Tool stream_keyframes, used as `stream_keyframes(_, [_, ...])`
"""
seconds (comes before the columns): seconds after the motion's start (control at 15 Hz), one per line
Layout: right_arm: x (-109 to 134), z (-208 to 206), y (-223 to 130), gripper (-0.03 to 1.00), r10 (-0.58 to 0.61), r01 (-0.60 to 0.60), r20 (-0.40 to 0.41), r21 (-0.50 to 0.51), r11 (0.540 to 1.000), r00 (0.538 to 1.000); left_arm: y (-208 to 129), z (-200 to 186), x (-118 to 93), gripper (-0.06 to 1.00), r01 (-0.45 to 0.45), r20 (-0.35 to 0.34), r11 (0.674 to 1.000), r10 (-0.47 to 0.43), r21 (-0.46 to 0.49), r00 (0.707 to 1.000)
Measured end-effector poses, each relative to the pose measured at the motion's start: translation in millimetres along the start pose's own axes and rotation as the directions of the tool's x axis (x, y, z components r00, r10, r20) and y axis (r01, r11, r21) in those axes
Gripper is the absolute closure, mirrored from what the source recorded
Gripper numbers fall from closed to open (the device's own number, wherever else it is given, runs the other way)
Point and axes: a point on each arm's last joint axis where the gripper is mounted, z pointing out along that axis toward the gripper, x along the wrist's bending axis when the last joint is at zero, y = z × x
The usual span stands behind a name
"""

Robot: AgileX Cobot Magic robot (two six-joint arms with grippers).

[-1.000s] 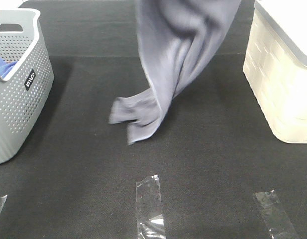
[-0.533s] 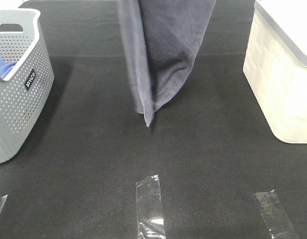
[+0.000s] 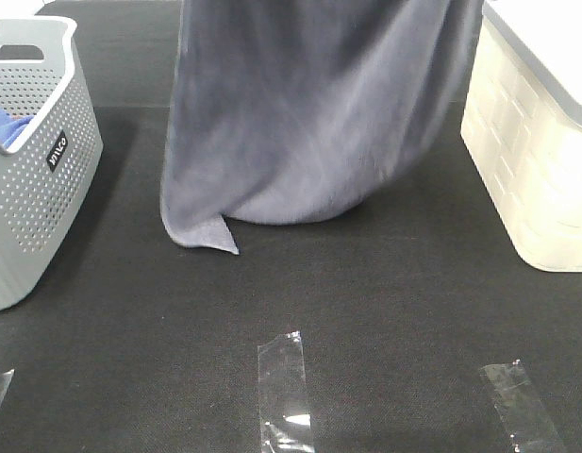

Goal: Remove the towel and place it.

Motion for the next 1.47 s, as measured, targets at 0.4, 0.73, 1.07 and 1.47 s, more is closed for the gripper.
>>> stream_keyframes(0.4, [-29.5, 45.4, -10.3, 0.97, 0.212, -0.226, 0.106, 0.152, 0.962, 0.972, -62.0, 47.6, -9.6, 0.94, 0.402, -0.136, 0.835, -0.379, 0.375, 0.915])
stream_keyframes(0.73, [-80.2, 147.6, -22.3, 0.97, 0.299, -0.315, 0.112, 0.175, 0.933, 0.948, -113.9, 118.8, -0.1, 0.94, 0.346, -0.264, 0.885, -0.269, 0.312, 0.926])
stream_keyframes(1.07, [-101.8, 149.9, 31.5, 0.97, 0.187, -0.125, 0.198, -0.289, 0.949, 0.962, -84.9, 116.6, 62.1, 0.94, 0.178, -0.371, 0.908, -0.325, -0.379, 0.870])
stream_keyframes(1.47, [-36.1, 20.4, 90.6, 0.97, -0.017, 0.101, 0.170, -0.499, 0.860, 0.985, 11.1, 32.0, 92.1, 0.94, -0.186, -0.516, 0.732, -0.254, -0.655, 0.818])
